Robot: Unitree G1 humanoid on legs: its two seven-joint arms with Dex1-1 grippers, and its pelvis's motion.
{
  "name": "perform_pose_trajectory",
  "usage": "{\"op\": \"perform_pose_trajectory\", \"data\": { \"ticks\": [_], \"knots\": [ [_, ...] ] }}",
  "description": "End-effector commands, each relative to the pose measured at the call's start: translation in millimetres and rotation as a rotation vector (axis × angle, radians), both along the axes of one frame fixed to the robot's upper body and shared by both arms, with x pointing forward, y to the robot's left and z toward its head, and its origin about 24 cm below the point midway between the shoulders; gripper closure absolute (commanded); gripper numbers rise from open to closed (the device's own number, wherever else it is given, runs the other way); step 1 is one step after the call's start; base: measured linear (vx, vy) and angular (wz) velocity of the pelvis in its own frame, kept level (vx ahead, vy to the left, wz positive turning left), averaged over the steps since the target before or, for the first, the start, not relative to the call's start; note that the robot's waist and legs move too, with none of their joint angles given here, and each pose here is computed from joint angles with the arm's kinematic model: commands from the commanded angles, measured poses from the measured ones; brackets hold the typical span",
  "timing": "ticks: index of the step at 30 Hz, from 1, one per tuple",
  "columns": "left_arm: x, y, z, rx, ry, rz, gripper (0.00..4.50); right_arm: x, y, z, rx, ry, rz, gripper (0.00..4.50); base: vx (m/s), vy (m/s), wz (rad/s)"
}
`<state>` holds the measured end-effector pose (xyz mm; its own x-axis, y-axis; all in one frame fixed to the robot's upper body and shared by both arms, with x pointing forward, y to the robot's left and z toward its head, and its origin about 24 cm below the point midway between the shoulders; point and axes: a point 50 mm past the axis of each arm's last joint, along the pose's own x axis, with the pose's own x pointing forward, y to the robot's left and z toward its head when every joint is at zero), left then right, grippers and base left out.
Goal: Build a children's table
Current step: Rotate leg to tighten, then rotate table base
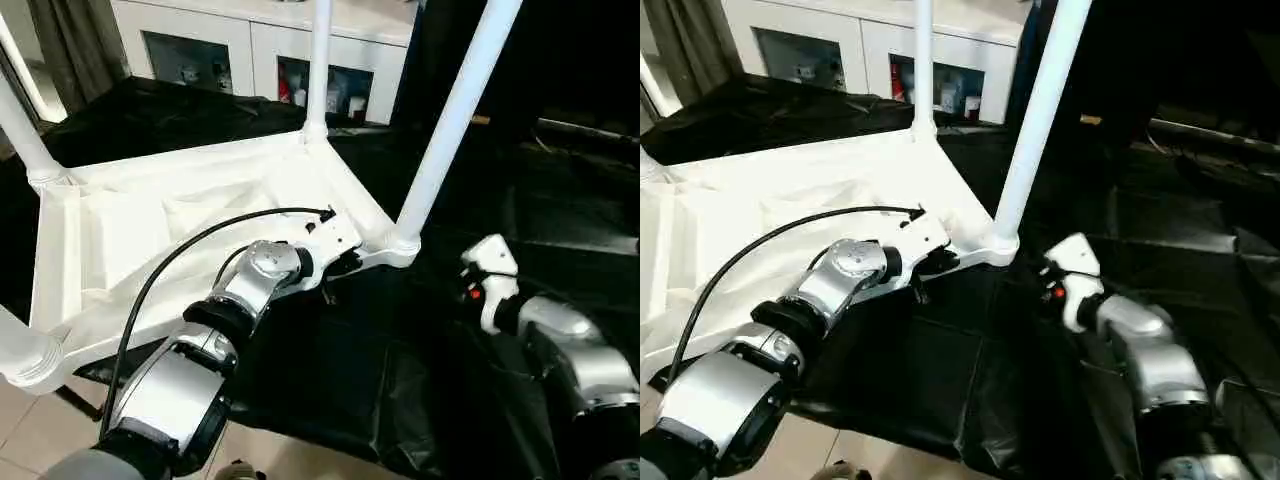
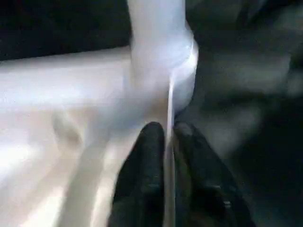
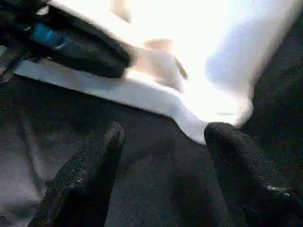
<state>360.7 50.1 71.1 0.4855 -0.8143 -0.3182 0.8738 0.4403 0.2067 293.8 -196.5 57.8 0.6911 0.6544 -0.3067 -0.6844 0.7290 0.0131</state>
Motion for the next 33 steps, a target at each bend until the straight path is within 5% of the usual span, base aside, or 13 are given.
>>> {"op": "perform_pose_trajectory", "data": {
  "ticks": [1, 6, 9, 17, 21, 33],
  "knots": [
    [3.7, -5, 17.8, -0.048, -0.049, -0.028, 3.62, -0.9, 2.9, 3.8, 0.022, 0.007, 0.024, 1.44, 0.0, 0.0, 0.0],
    [-2.3, 12, 20.1, -0.051, -0.003, -0.094, 3.4, 1.0, 20.7, 0.8, 0.042, 0.018, 0.077, 1.44, 0.0, 0.0, 0.0],
    [-30.0, 50, 19.8, -0.017, 0.137, -0.229, 3.04, 18.4, 43.7, -2.0, 0.046, -0.027, 0.037, 1.44, 0.0, 0.0, 0.0],
    [-62.2, 75, 24.5, 0.014, 0.22, -0.233, 2.29, 45.8, 71.4, -3.9, 0.058, -0.032, -0.102, 1.44, 0.0, 0.0, 0.0],
    [-73.3, 83, 13.6, 0.097, 0.226, -0.152, 2.07, 63.0, 83.0, 1.5, 0.102, -0.043, -0.224, 1.44, 0.0, 0.0, 0.0],
    [-81.9, 105, -3.3, 0.184, 0.213, 0.146, 1.09, 84.3, 59.7, 4.1, 0.119, -0.056, -0.564, 1.44, 0.0, 0.0, 0.0]
  ]
}}
